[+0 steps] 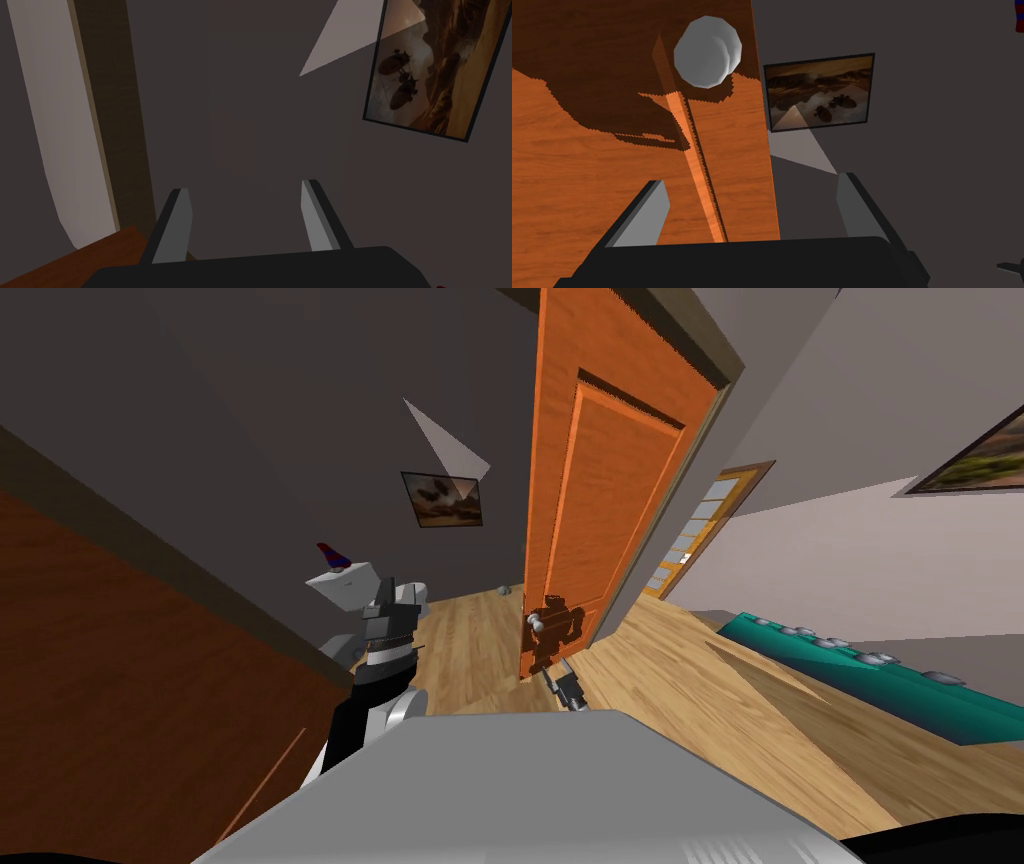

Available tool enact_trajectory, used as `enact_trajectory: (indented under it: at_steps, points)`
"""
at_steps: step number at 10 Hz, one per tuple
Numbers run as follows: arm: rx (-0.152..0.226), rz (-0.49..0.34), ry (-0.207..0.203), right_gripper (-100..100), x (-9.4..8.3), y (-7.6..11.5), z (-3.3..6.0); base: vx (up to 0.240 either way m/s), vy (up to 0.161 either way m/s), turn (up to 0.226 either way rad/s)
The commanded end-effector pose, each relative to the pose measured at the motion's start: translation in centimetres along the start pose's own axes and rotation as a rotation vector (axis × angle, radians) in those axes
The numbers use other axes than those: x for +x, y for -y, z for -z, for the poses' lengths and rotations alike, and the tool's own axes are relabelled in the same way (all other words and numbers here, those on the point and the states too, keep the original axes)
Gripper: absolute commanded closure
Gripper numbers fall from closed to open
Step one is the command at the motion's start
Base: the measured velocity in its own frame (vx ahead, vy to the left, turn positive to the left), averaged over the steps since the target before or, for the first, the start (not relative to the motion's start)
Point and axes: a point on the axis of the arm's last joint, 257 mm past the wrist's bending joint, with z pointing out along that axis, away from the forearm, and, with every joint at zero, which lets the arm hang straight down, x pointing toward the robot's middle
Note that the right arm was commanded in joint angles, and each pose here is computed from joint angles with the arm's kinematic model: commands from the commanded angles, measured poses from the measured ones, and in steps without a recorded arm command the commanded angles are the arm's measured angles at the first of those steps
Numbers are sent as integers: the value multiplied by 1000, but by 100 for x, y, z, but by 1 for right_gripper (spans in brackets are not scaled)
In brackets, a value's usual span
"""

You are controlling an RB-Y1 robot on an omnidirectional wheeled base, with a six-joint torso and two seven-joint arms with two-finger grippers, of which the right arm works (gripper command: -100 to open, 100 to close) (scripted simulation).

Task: Pull the door open

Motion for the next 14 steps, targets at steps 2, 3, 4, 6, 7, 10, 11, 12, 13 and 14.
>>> enact_trajectory:
  at_steps: [2, 3, 4, 6, 7, 10, 11, 12, 13, 14]
  points:
    - [-13, 40, -26, -100, 132, -58, 70, 167, -37, -48]
    - [-19, 56, -39, -100, 193, -85, 106, 145, -57, -61]
    - [-24, 66, -46, -100, 232, -104, 129, 149, -88, -58]
    - [-24, 63, -44, -100, 242, -37, 60, 25, -3, 5]
    - [-25, 64, -46, -100, 255, -2, 36, -44, 91, 2]
    - [-28, 69, -51, -100, 306, 192, -102, -61, 133, 6]
    - [-28, 68, -52, -100, 310, 192, -100, -41, 105, -1]
    - [-28, 69, -53, -100, 321, 251, -143, -12, 72, 4]
    - [-28, 70, -54, -100, 329, 313, -189, -4, 72, 15]
    - [-28, 70, -55, -100, 335, 376, -236, 4, 83, 14]
